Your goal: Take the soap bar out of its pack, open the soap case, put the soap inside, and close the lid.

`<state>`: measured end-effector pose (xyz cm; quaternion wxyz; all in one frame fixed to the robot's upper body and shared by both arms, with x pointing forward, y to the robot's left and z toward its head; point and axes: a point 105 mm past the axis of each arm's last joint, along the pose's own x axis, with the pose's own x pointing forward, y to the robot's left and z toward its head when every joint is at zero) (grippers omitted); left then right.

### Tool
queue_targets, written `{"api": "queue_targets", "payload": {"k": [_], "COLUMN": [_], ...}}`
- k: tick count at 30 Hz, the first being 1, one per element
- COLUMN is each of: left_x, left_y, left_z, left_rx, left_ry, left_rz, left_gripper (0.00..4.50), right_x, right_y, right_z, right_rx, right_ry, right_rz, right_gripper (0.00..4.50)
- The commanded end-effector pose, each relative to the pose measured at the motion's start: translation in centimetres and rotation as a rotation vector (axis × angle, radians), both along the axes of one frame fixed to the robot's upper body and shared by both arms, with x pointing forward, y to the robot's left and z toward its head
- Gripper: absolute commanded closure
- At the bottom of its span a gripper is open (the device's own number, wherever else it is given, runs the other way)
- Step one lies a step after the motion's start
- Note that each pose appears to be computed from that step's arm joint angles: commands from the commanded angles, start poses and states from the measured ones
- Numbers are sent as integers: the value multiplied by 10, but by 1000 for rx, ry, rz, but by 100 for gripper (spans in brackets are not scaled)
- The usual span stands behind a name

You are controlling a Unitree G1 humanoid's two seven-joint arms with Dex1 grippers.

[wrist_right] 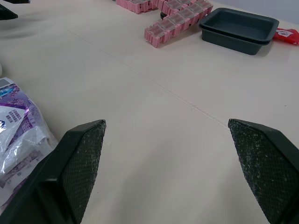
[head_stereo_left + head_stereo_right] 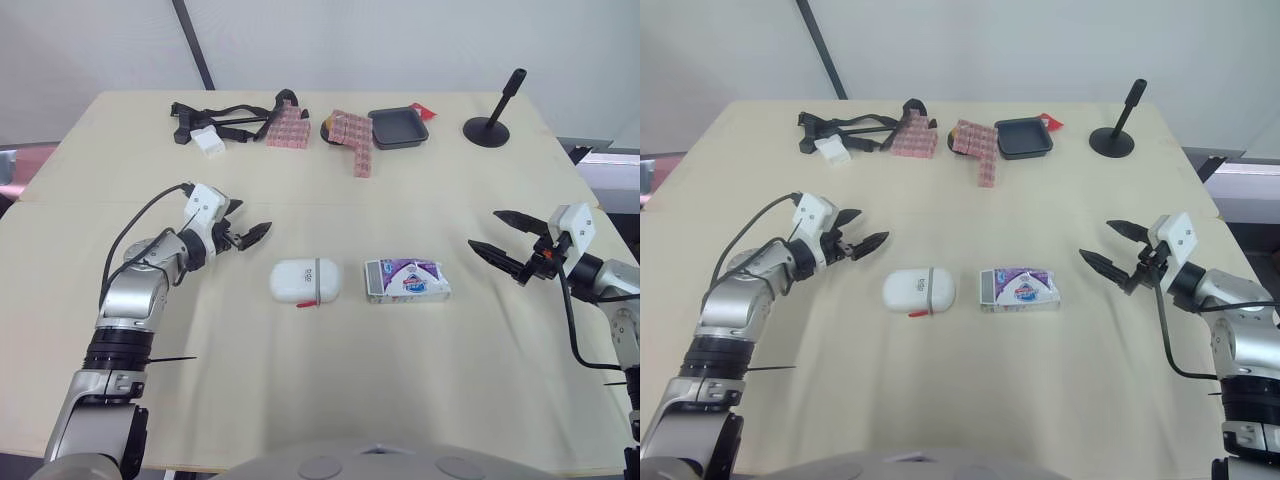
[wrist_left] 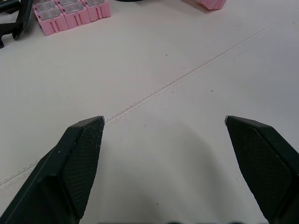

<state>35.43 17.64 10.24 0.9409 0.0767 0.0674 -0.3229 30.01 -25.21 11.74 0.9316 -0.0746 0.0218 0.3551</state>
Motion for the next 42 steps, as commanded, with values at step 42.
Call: {"api": "queue_targets", "payload": {"k": [42], "left_x": [-89], "left_y": [-3], "left_z": [41], "left_rx": [-33], "left_ry": [-89], "left_rz": [-698], "left_gripper": [8], "right_x": [0], "right_y": [-19], "right_z": [9], "right_rx": [-73], "right_ry": [-18], "right_rz": [-12], "right_gripper": [0]}}
